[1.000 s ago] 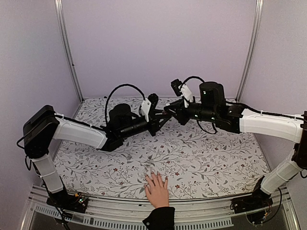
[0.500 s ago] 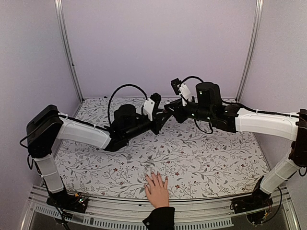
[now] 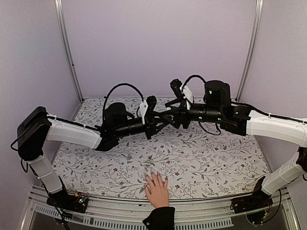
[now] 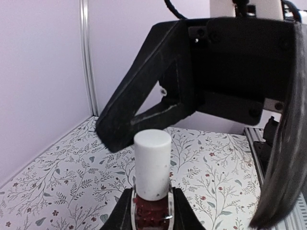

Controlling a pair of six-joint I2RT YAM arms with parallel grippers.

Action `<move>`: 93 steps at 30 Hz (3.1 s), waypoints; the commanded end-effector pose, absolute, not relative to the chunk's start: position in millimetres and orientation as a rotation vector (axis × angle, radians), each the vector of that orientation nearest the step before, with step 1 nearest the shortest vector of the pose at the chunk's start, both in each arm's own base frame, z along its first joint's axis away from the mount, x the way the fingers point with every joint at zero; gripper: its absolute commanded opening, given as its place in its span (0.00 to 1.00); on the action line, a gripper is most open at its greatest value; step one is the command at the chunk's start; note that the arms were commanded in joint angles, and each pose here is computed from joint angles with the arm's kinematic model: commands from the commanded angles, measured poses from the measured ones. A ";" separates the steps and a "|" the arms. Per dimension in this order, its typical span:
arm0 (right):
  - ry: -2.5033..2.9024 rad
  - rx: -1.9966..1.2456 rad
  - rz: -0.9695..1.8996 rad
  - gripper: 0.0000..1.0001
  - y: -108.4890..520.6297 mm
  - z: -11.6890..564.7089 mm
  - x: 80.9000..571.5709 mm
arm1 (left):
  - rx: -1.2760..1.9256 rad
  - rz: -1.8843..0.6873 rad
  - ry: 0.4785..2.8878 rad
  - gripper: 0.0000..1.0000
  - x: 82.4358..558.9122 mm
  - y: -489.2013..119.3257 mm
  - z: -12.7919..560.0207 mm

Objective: Paint the nails
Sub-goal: Screw the nail polish bottle.

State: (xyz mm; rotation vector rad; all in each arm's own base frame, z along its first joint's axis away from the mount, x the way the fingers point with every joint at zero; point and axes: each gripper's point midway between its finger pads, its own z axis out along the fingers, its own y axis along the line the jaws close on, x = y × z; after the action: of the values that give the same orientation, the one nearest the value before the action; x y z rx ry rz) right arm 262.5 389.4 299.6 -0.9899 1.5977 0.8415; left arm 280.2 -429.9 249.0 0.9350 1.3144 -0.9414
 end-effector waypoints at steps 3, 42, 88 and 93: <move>1.444 -1.163 0.923 0.62 383.2 320.4 221.1 | 1.110 -1.130 1.121 0.00 241.2 -411.4 273.2; 1.388 -1.415 1.075 0.00 398.1 307.4 189.1 | 1.170 -1.261 1.050 0.00 221.9 -409.0 290.9; 1.630 -0.906 0.823 0.41 401.6 295.7 274.5 | 0.929 -0.992 1.214 0.00 288.0 -397.3 269.2; 1.540 -1.024 0.870 0.48 392.9 304.7 252.5 | 1.166 -1.176 1.086 0.00 243.9 -397.9 271.5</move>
State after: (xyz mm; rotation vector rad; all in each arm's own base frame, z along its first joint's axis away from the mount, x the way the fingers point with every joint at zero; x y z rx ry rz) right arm 278.3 398.3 288.6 -0.9102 1.6399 0.7977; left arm 293.3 -397.9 253.6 0.9462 1.2702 -0.9832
